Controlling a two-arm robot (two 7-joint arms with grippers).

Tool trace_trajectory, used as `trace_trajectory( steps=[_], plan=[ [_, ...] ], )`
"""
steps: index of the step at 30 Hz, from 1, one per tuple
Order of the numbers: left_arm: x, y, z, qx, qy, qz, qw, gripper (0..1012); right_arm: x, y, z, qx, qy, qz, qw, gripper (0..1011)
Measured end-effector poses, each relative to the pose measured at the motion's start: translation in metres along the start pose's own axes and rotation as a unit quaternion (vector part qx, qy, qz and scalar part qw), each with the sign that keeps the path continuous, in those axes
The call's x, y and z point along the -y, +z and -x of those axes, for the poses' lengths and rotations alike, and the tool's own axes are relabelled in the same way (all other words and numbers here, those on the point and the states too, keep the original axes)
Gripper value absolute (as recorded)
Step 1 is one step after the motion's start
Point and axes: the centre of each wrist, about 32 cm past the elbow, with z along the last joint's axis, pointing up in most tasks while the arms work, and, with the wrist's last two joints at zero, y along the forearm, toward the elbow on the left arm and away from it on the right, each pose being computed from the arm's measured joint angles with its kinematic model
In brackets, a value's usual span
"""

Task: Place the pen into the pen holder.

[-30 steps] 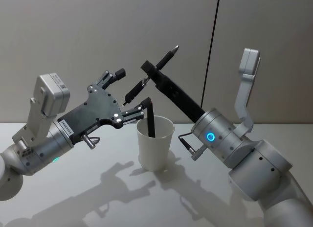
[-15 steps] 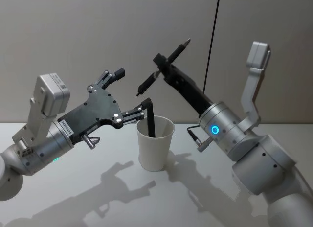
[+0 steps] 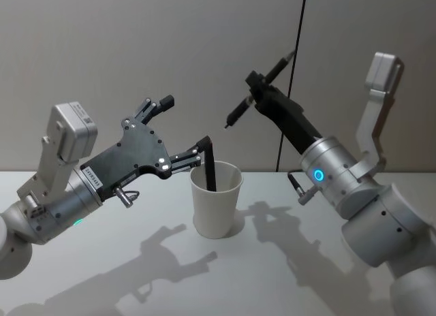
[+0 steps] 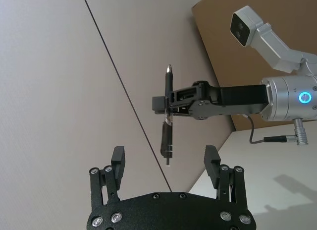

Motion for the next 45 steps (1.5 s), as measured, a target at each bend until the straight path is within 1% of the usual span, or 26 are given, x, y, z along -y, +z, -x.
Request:
trace_trajectory(
  steps=[4,7,8,10,11,14,18,20,23,24,27,28,30,31,34,35,36,37,40,41,43,44,45],
  plan=[
    [0.0,0.0,0.0,0.0,0.0,0.0,1.0,1003,0.005,0.001,-0.004,0.01,-0.011,0.007,0.9999,157],
    [-0.0001,0.0001,-0.0001,0.0,0.001,0.0,1.0,1003,0.01,0.0,-0.007,0.015,-0.014,0.02,0.9996,157],
    [-0.0001,0.0002,-0.0001,0.001,0.002,0.0,1.0,1003,0.01,0.0,-0.007,0.015,-0.014,0.02,0.9996,157],
    [-0.0007,0.0005,0.0002,0.003,0.007,-0.001,1.0,1003,0.013,0.0,-0.008,0.018,-0.013,0.032,0.9992,157],
    [-0.001,0.0005,0.0004,0.004,0.009,-0.002,1.0,1003,0.013,0.0,-0.008,0.018,-0.013,0.032,0.9992,156],
    [-0.0024,0.0017,0.0008,0.009,0.02,-0.005,0.9998,1003,0.016,-0.003,-0.009,0.019,-0.008,0.047,0.9987,157],
    [-0.0049,0.0033,0.0012,0.017,0.035,-0.011,0.9992,1003,0.017,-0.006,-0.008,0.019,-0.005,0.057,0.9982,157],
    [-0.0072,0.0048,0.0014,0.024,0.05,-0.016,0.9983,1003,0.017,-0.008,-0.008,0.019,-0.002,0.061,0.9979,156],
    [-0.0093,0.006,0.0017,0.03,0.062,-0.02,0.9974,1003,0.017,-0.011,-0.007,0.019,-0.001,0.066,0.9976,156],
    [-0.0105,0.0068,0.002,0.035,0.071,-0.024,0.9966,1002,0.017,-0.013,-0.007,0.019,0.0,0.069,0.9974,156],
    [-0.0126,0.008,0.0024,0.042,0.085,-0.029,0.9951,1003,0.016,-0.016,-0.007,0.021,0.001,0.072,0.9972,157],
    [-0.0137,0.0088,0.0027,0.047,0.093,-0.032,0.994,1003,0.015,-0.017,-0.007,0.022,0.001,0.074,0.997,156],
    [-0.0152,0.0098,0.0028,0.051,0.102,-0.035,0.9928,1003,0.015,-0.019,-0.007,0.025,0.001,0.075,0.9969,157],
    [-0.0164,0.0106,0.0031,0.057,0.112,-0.039,0.9913,1003,0.014,-0.021,-0.006,0.027,0.002,0.075,0.9968,157],
    [-0.0182,0.0118,0.0034,0.064,0.126,-0.044,0.989,1003,0.012,-0.023,-0.005,0.032,0.003,0.075,0.9967,157],
    [-0.0197,0.0127,0.0036,0.069,0.135,-0.047,0.9873,1003,0.011,-0.025,-0.005,0.035,0.003,0.074,0.9966,157],
    [-0.0203,0.0131,0.0037,0.072,0.141,-0.05,0.9862,1003,0.011,-0.026,-0.005,0.036,0.004,0.075,0.9965,157],
    [-0.0214,0.0138,0.0039,0.077,0.15,-0.053,0.9843,1003,0.01,-0.028,-0.004,0.04,0.005,0.073,0.9965,157],
    [-0.0232,0.0147,0.0043,0.085,0.163,-0.058,0.9813,1003,0.007,-0.033,-0.002,0.047,0.007,0.071,0.9963,157],
    [-0.0245,0.0156,0.0041,0.09,0.172,-0.06,0.9792,1003,0.006,-0.033,-0.002,0.049,0.008,0.07,0.9963,157],
    [-0.0257,0.0163,0.0039,0.095,0.18,-0.063,0.9769,1003,0.005,-0.035,-0.001,0.053,0.009,0.069,0.9961,157],
    [-0.0268,0.0168,0.0038,0.099,0.187,-0.066,0.9751,1003,0.004,-0.037,0.0,0.058,0.01,0.07,0.9959,157],
    [-0.0274,0.017,0.0037,0.101,0.191,-0.067,0.9742,1003,0.003,-0.038,0.0,0.06,0.01,0.07,0.9957,157]
  ],
)
